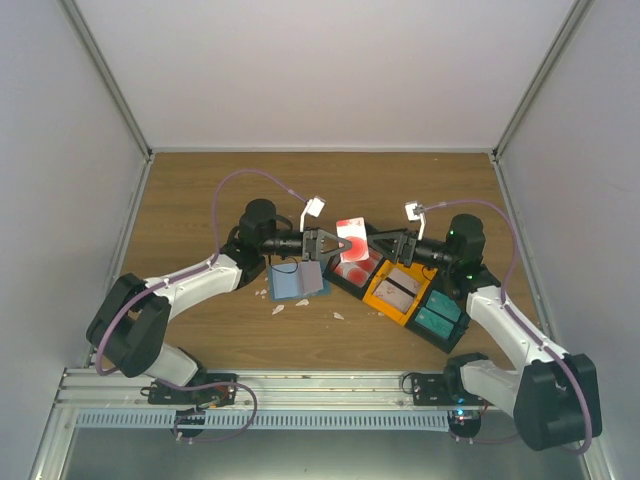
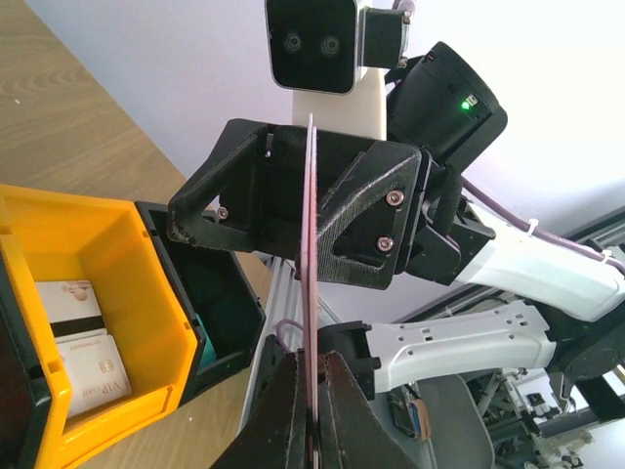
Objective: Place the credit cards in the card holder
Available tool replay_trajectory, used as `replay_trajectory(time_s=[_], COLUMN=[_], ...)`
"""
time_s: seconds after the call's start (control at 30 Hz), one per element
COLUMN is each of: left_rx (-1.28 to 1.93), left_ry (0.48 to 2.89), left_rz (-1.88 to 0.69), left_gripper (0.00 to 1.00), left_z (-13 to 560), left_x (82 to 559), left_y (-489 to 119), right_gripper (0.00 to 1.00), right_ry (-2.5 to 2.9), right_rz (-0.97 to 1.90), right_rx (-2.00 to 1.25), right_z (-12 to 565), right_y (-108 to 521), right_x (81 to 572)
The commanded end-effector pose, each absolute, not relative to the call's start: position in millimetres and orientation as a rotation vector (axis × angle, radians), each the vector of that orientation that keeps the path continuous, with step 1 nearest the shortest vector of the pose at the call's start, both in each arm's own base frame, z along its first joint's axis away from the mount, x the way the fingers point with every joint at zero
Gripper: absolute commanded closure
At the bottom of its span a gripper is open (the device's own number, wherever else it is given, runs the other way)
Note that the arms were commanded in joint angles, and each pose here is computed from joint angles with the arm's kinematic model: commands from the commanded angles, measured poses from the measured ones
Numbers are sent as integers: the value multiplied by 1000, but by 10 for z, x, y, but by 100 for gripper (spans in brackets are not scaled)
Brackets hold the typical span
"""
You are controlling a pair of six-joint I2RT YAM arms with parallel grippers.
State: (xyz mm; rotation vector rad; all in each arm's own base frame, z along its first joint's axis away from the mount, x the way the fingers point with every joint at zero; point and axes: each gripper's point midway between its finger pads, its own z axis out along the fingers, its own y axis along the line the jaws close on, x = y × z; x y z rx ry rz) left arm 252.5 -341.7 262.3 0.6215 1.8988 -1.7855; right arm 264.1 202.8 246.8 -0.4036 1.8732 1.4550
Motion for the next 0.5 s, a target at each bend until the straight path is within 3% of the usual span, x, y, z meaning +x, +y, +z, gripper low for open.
replay_trajectory(time_s=[0.0,0.23,0.47], left_rx=[626,616,629], left_ry=[1839,1849,1846], left_rz=[-1756,-1742,-1758], left_gripper=[100,100,100], left_z=[2756,2735,2734], left_x=[2583,2606,2588], left_y=[-3411,-3405,-3417], right_gripper=[50,46,56], right_ry=[1830,1825,1819], right_rz=[1425,1400,1460], right_rx=[-445,-443,-492], right_z=[2594,2610,2598], right_y=[2075,2059,2122], right_x=[2636,2638,2574])
